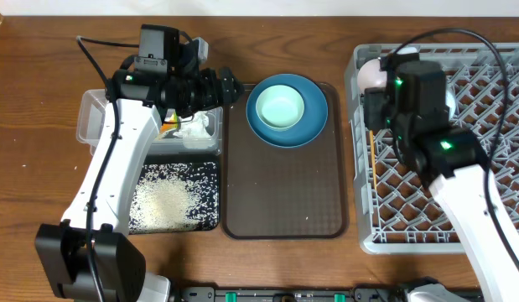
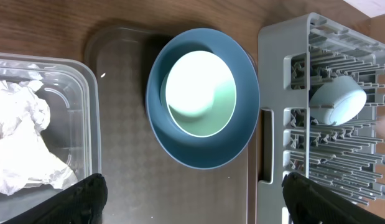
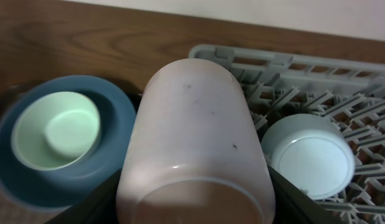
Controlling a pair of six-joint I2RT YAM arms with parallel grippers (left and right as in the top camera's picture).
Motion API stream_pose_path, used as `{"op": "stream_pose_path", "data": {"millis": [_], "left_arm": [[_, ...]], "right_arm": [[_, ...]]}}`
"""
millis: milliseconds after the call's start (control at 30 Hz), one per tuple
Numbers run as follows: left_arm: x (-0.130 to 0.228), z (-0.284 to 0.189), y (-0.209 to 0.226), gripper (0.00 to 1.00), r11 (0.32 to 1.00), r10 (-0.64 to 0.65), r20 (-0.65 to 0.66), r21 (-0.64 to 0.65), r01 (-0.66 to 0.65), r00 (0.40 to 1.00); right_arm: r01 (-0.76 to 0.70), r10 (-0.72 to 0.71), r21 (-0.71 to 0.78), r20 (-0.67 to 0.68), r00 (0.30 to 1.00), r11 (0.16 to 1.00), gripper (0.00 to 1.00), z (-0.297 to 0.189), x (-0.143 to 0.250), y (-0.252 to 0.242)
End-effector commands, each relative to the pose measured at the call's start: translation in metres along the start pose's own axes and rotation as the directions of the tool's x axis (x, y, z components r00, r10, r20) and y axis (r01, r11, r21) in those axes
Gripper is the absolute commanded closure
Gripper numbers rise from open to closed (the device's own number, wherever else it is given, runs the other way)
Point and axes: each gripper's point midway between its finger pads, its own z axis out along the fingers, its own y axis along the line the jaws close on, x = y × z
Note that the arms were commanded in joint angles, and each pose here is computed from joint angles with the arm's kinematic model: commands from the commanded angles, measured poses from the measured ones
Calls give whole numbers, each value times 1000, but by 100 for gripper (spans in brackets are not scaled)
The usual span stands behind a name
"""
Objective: Sort waste into correct bins and load items into the dishwasher rack
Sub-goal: 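Carry the pink cup with the right gripper into the rack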
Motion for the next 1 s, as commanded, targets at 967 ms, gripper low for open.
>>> {"op": "stream_pose_path", "data": {"millis": [967], "left_arm": [[-4,-5,0,5,1000,10,18,-12,-10,1000]], "right_arm": [[-191,201,68,-205,958,979,68,122,57,-36]]}}
